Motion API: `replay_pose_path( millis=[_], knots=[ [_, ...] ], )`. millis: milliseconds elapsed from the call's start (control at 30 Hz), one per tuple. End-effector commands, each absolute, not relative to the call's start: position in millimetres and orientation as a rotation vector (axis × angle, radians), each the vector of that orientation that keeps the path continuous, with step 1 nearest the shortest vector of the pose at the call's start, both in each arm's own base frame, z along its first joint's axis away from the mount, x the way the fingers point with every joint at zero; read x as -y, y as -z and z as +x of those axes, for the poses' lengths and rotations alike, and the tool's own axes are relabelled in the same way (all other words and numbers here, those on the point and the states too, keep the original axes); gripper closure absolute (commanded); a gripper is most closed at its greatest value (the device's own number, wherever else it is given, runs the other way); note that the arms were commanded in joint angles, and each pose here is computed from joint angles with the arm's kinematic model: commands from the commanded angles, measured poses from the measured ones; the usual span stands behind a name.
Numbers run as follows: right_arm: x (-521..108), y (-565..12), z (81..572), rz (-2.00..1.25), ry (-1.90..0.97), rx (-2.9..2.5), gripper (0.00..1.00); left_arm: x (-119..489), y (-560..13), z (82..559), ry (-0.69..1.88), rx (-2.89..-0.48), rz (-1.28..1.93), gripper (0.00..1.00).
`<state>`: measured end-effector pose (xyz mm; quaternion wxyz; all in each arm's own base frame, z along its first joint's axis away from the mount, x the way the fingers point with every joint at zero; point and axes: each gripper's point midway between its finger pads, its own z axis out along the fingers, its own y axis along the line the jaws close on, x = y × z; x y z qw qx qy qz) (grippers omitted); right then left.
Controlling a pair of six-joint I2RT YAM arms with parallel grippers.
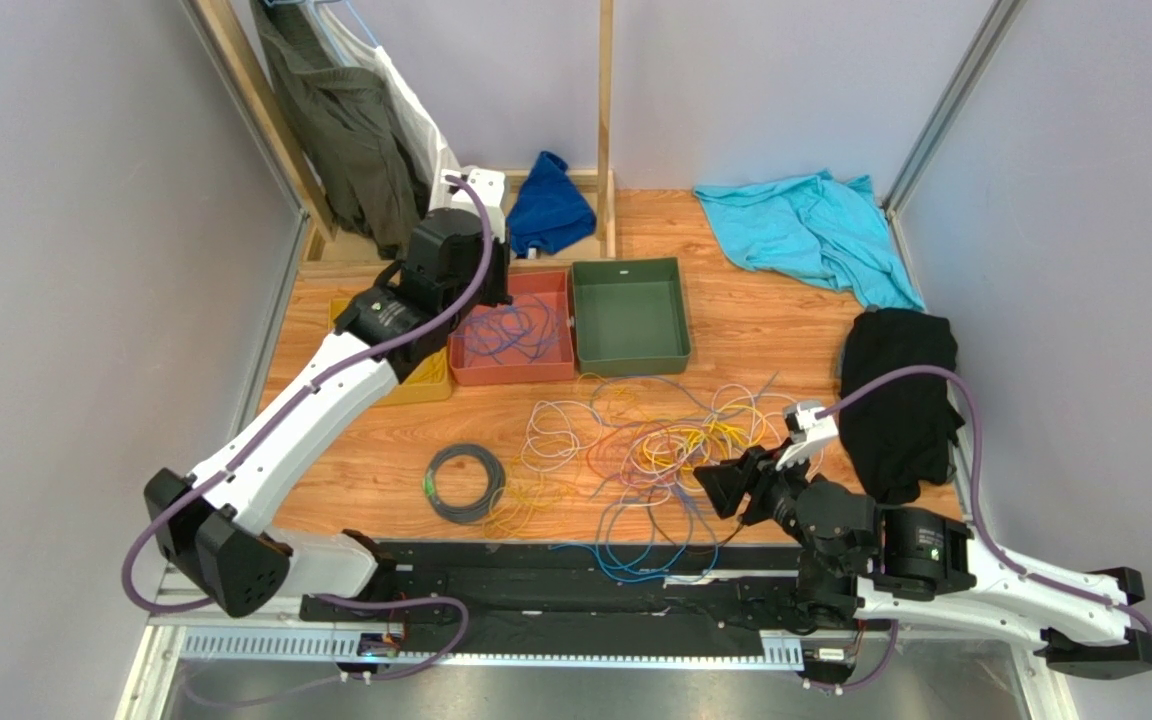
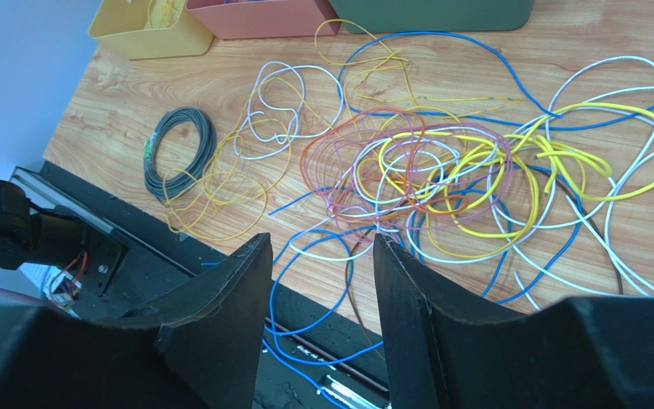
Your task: Untangle the cables
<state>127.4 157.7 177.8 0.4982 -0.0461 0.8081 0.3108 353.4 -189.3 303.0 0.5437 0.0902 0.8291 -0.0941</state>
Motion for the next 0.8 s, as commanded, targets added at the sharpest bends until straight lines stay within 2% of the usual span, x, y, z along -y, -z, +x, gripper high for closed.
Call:
replay_pose_path(
  millis=[0, 367, 667, 733, 767],
  knots=[
    [-160, -179, 133, -0.113, -0.730, -1.917, 0.49, 204, -315, 377, 0.320, -1.919, 0.182, 1.00],
    [-169, -172, 138, -0.177, -0.660, -1.918, 0.49, 204, -257, 425, 0.273, -2.015, 0.166, 1.00],
    [-176, -167, 142, -0.229, -0.594, -1.928, 0.49, 200, -179, 441, 0.244, -2.159, 0.137, 0.98],
    [-178, -167, 142, -0.234, -0.593, -1.931, 0.49, 202, -168, 440, 0.254, -2.186, 0.129, 0.77],
    [-178, -167, 142, -0.230, -0.596, -1.930, 0.49, 204, -167, 438, 0.278, -2.189, 0.114, 0.51]
  ],
)
